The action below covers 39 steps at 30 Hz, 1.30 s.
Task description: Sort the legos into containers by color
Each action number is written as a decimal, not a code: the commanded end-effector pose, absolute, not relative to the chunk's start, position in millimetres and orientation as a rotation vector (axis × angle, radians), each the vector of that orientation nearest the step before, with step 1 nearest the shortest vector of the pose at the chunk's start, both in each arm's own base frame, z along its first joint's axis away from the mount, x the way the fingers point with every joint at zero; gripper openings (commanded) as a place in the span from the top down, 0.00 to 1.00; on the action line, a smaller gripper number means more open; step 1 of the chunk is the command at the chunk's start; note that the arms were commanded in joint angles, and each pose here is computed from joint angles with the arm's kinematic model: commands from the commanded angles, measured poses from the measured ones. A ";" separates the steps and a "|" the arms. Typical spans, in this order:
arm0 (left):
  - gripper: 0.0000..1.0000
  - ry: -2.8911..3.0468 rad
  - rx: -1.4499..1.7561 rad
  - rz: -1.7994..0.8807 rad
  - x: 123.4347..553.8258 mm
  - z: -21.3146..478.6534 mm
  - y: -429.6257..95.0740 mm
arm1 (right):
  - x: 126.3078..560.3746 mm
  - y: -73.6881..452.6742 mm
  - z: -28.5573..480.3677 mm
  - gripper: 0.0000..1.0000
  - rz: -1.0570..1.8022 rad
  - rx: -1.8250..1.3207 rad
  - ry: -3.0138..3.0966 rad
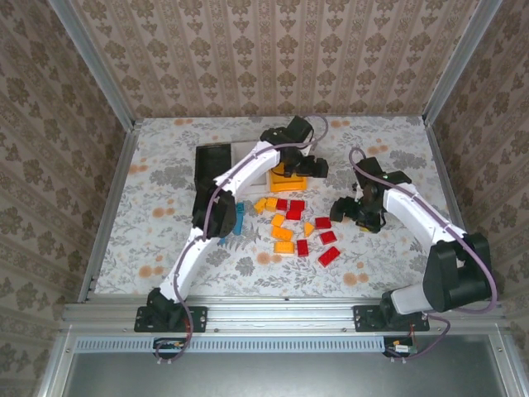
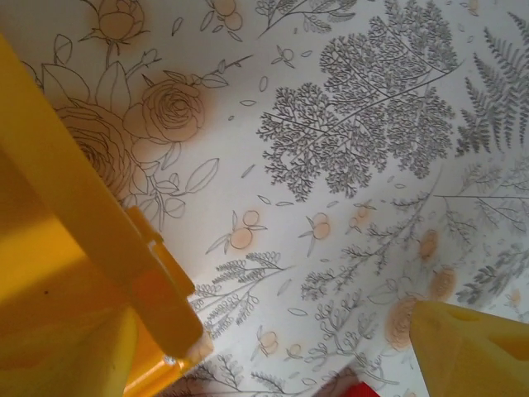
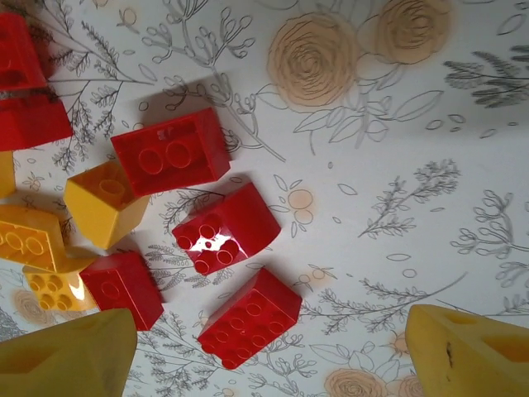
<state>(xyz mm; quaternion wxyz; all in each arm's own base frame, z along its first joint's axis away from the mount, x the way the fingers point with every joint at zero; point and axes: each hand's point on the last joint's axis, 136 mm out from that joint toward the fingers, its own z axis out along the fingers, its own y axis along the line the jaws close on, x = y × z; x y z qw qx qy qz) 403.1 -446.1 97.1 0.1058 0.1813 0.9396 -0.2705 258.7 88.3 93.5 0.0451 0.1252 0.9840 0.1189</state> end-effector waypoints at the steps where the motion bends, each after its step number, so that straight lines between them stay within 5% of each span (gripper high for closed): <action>1: 0.12 2.798 0.455 -0.760 406.2 126.2 -419.0 | 266.8 101.7 87.2 0.18 0.390 0.361 3.025; 14: 0.10 2.781 0.422 -0.578 375.2 178.8 -324.4 | 300.5 144.7 56.9 0.26 0.285 0.139 3.119; 39: 0.08 2.798 0.024 -0.543 343.6 173.5 -175.1 | 313.2 136.6 19.9 0.48 0.024 0.129 3.170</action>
